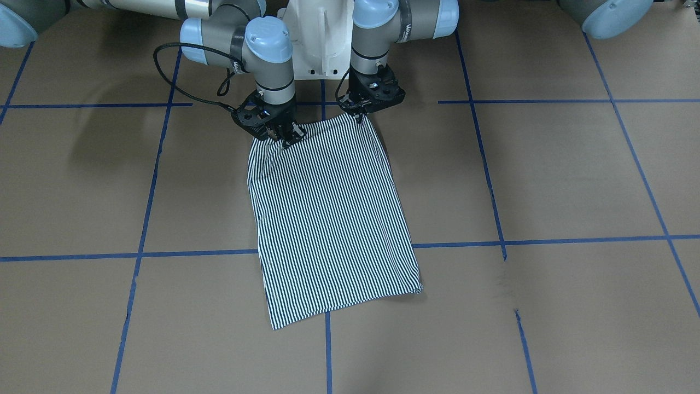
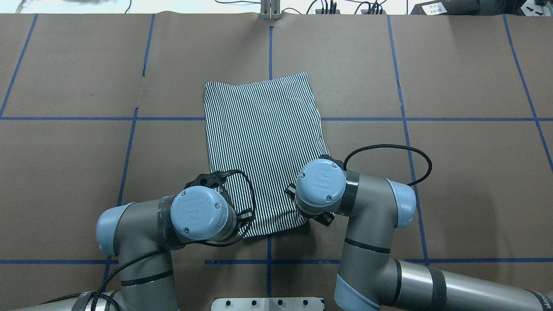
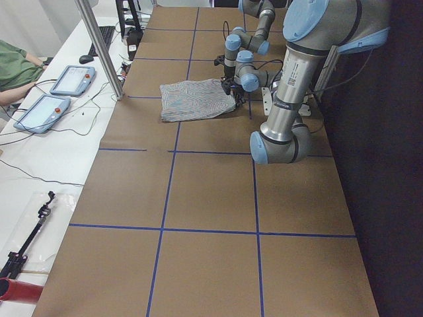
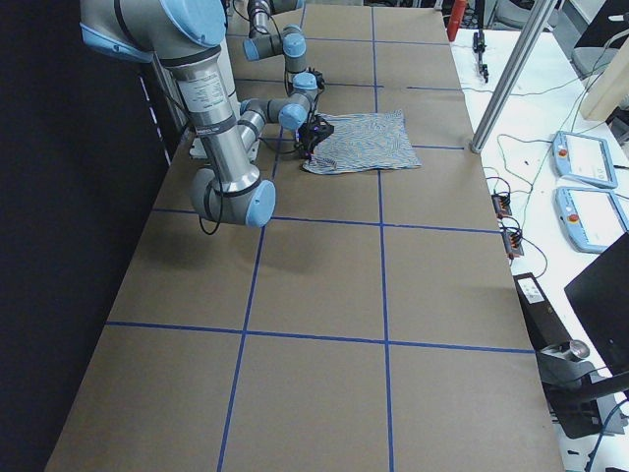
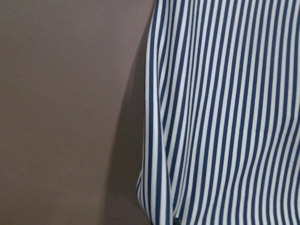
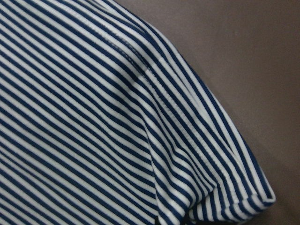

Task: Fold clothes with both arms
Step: 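Grasp the near edge with both grippers and lift it toward the far edge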

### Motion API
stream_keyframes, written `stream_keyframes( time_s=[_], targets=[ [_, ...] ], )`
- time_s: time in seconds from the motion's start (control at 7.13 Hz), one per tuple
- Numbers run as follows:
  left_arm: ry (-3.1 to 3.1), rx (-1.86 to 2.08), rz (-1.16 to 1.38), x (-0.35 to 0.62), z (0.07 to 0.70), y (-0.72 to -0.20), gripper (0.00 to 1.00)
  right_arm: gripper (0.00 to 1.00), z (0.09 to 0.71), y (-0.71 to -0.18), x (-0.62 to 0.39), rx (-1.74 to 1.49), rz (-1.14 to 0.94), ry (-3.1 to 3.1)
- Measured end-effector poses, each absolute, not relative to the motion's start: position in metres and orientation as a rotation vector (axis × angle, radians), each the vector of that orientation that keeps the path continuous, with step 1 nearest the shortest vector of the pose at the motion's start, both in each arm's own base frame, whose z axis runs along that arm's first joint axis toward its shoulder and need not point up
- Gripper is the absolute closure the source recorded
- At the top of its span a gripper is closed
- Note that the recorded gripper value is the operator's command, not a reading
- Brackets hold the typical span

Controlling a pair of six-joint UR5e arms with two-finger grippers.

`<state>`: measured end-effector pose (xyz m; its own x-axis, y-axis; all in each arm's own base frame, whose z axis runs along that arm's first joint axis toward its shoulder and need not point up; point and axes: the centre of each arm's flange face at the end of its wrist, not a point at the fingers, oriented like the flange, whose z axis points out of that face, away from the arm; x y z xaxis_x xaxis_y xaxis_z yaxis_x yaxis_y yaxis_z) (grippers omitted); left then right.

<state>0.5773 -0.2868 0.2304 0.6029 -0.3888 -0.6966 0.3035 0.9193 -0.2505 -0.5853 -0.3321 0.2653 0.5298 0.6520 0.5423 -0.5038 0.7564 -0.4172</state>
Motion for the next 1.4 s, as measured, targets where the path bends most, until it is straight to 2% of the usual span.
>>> stream_keyframes(
  time_s=[0.7, 1.4],
  targets=[
    [0.837, -0.109, -0.374, 0.579, 0.229, -0.278, 1.00, 1.00, 0.243, -0.324, -0.578, -0.230, 0.686, -0.780],
    [0.863, -0.138, -0.244, 0.545, 0.230, -0.207, 1.00, 1.00, 0.204, -0.247, -0.558, -0.281, 0.576, -0.810]
  ],
)
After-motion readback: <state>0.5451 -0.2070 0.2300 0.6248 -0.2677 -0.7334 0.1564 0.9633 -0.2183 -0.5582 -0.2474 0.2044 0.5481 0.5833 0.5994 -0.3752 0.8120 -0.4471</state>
